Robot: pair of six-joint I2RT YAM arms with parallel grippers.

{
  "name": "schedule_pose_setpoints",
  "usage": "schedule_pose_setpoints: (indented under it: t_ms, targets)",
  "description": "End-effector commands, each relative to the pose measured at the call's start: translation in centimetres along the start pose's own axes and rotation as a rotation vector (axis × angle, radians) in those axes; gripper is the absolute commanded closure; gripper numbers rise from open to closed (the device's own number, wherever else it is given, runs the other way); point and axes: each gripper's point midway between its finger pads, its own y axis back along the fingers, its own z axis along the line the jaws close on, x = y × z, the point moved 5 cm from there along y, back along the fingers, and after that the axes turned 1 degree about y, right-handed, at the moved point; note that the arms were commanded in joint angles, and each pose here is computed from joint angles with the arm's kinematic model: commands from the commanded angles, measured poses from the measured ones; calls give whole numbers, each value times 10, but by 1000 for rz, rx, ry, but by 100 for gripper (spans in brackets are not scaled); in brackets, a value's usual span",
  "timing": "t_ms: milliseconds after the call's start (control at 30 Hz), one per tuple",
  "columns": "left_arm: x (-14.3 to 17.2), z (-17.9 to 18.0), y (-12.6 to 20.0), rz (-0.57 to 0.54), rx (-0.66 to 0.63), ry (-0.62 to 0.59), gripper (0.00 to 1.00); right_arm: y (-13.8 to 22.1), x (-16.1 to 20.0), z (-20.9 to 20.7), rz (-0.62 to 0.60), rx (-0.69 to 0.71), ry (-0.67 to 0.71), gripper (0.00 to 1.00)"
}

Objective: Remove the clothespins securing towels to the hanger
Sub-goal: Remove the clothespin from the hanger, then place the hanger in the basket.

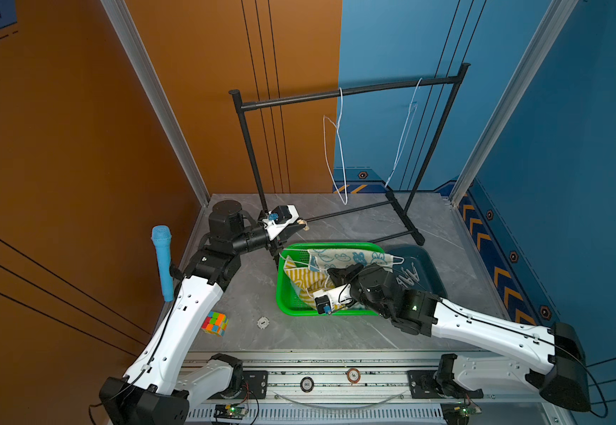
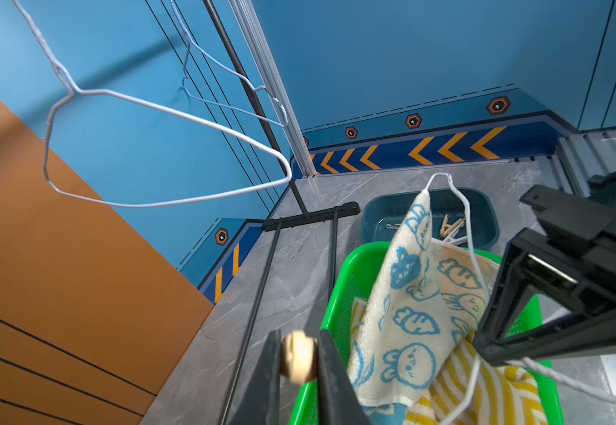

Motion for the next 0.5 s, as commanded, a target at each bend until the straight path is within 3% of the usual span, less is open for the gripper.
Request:
schedule_pose_setpoints:
  t_ms: [0, 100, 233, 467]
  targets:
    - [-4, -5, 4, -86, 26, 30, 100, -6, -2, 4, -25, 2, -114, 100]
    - [6, -8, 3, -115, 34, 79, 100, -10, 1, 16, -7, -25, -158, 90]
    - [16, -12, 0, -146, 47, 139, 100, -9, 6, 31, 40, -65, -187, 69]
    - [34, -3, -16, -135, 23, 288, 100, 19, 23, 27, 142, -52, -242, 40]
